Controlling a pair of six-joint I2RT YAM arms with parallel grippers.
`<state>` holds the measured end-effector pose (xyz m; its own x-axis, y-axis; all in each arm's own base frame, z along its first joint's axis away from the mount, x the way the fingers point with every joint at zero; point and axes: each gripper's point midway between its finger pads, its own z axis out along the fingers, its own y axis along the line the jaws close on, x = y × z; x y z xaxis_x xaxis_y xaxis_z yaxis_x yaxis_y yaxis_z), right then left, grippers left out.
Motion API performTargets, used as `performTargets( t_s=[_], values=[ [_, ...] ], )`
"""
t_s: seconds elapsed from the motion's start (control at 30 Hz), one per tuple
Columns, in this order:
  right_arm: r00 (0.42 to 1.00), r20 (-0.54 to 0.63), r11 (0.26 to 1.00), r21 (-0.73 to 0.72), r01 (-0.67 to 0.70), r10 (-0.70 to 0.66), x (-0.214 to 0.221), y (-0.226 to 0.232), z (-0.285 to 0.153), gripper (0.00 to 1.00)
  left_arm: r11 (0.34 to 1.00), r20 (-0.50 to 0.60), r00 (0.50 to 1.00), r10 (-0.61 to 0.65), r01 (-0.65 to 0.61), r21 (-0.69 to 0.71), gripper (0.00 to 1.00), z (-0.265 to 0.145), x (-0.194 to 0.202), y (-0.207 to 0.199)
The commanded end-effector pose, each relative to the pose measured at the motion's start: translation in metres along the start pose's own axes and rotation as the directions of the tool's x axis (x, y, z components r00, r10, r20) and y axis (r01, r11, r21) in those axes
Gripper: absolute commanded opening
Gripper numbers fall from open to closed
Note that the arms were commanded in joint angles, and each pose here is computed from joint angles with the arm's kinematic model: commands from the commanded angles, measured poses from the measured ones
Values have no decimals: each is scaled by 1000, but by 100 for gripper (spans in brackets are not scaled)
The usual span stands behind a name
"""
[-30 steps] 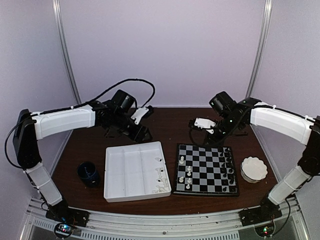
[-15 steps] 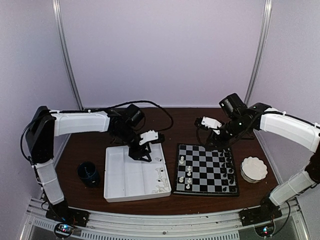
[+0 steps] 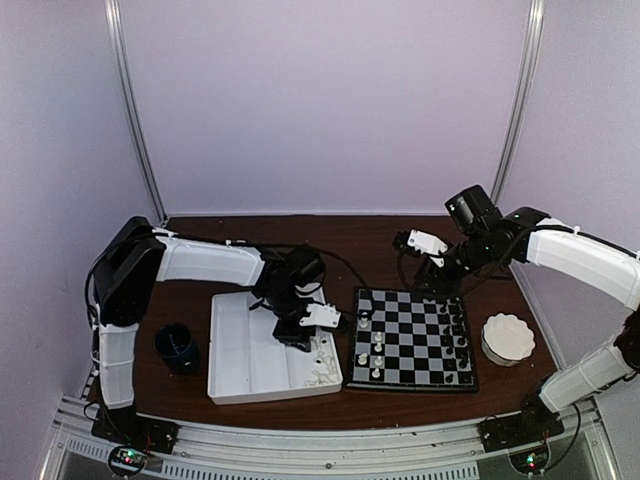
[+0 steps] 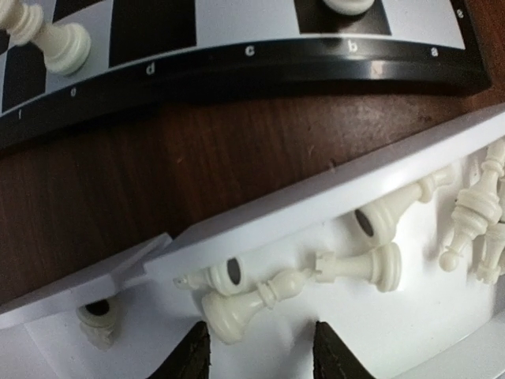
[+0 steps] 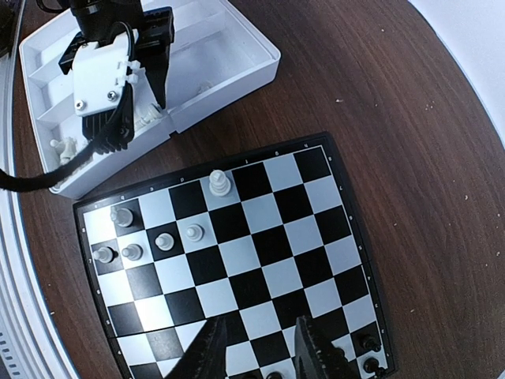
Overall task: Set up the chess pieces on the board
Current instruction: Pick up the bishop from the storage box.
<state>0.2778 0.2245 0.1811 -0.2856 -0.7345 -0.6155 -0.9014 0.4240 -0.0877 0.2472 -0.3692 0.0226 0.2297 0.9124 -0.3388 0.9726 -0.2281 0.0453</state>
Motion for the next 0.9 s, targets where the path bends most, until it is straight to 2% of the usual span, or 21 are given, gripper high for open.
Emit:
performTargets(
  t_s=[0.0,0.2,0.57,0.87],
  values=[
    [1000,26,1000,8,-1,0,-2,-2,-4,32,997,-8,998,61,-61,-41,45,3,-7,11],
    [1000,18,1000,0,-7,7,0,-2,0,32,996,17,998,67,-66,-63,44,6,-13,13],
    [1000,9,1000,-11,-11,11,2,-1,4,32,997,50,996,70,-69,-19,24,12,-21,-2],
    [1000,10,1000,-18,-12,12,2,0,5,32,997,19,1000,4,-2,-72,15,-5,-5,-11]
  ],
)
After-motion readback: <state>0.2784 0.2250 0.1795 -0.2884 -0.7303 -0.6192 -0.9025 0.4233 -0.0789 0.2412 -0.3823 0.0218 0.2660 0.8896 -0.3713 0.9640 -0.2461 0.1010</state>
